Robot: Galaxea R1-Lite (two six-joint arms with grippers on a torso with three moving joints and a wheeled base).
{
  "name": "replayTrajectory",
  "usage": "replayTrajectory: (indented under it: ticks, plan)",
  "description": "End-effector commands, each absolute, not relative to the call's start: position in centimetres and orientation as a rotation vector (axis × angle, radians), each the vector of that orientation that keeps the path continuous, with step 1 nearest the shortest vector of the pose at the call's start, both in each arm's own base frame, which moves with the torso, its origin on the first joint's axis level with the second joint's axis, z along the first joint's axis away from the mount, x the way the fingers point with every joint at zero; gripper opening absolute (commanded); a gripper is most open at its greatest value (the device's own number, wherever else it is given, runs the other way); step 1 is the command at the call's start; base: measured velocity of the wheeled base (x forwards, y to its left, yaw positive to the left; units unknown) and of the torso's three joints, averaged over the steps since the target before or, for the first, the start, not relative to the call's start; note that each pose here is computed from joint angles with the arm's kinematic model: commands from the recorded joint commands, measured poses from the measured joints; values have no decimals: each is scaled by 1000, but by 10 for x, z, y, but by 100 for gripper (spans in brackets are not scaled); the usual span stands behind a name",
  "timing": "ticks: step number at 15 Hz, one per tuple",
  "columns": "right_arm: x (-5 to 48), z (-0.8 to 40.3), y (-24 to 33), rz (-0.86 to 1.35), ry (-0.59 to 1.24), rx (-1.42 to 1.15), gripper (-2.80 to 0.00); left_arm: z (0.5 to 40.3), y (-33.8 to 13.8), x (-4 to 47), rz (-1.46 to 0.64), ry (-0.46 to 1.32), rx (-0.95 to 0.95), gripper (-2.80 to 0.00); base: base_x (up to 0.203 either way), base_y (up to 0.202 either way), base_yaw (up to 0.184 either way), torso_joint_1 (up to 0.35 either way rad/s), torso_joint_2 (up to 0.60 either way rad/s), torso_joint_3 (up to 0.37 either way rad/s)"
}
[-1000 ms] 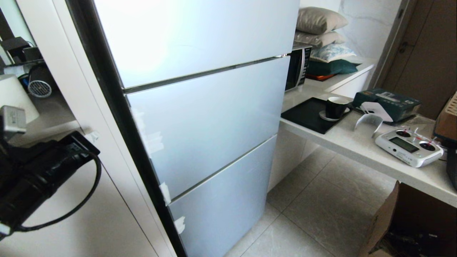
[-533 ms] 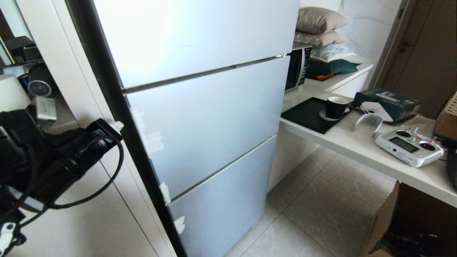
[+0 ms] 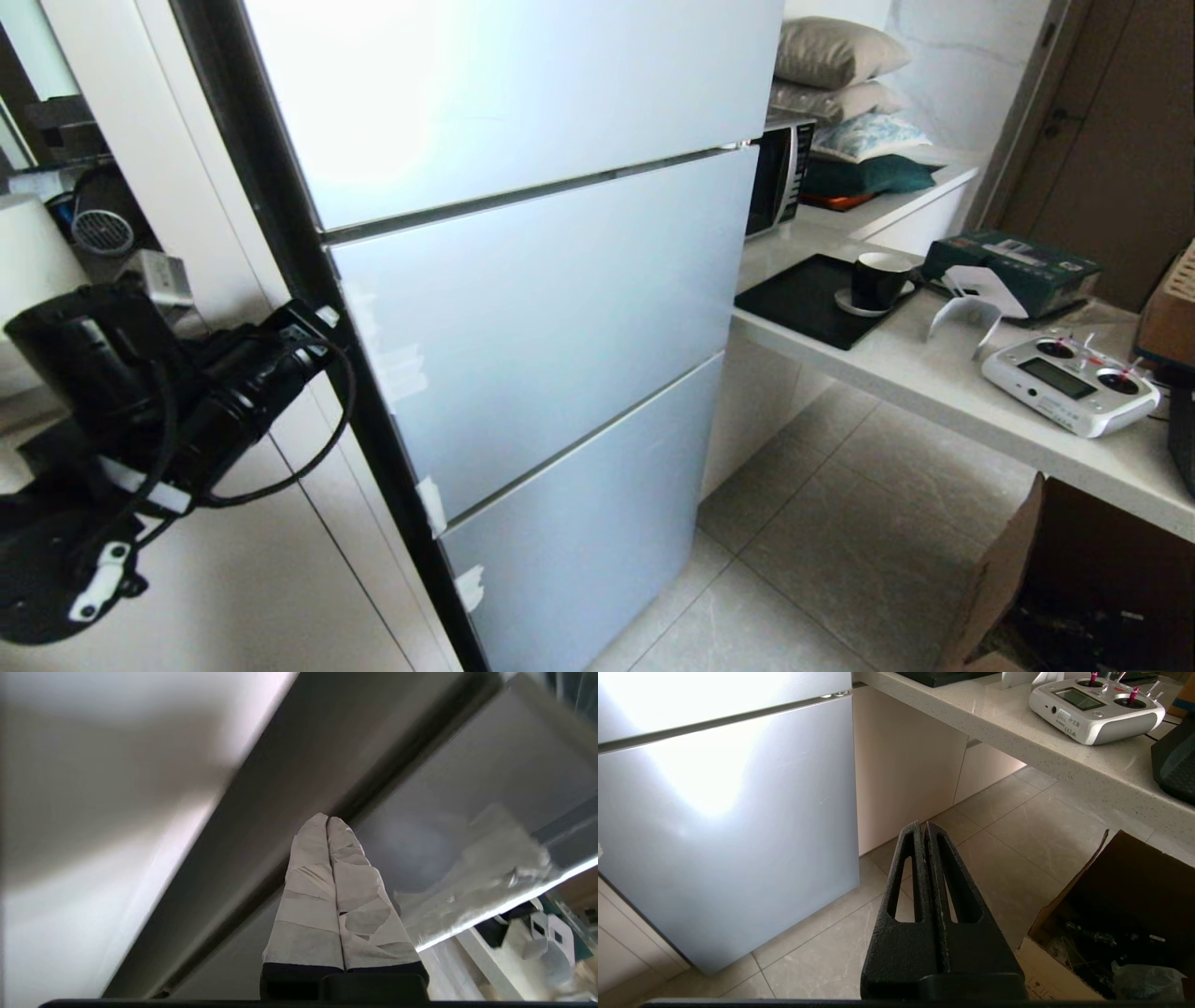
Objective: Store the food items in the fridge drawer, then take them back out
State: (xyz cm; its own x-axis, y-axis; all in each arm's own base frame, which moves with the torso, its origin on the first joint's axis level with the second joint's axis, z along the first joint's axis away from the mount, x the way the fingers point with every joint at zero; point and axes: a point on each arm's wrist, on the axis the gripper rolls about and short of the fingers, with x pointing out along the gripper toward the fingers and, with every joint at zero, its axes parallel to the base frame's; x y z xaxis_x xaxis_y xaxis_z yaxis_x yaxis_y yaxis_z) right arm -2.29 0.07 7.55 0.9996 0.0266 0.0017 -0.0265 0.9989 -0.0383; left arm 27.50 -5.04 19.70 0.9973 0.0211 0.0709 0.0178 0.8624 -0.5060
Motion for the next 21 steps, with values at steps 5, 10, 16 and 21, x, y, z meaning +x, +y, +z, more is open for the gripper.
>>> replayTrajectory:
  ticks: [5,10,16,21]
  plan:
    - [-23,75,1,28,-1,-40,-280,194,-71,273,-77,-54,-539,-280,0,0,0,0,0,0]
    - [-23,76,1,28,-2,-38,-280,187,-98,261,-177,-4,-535,-280,0,0,0,0,0,0]
    - [-23,76,1,28,-2,-40,-280,188,-116,245,-254,16,-526,-280,0,0,0,0,0,0]
    - [-23,76,1,28,-2,-40,-280,195,-145,191,-448,45,-534,-280,0,0,0,0,0,0]
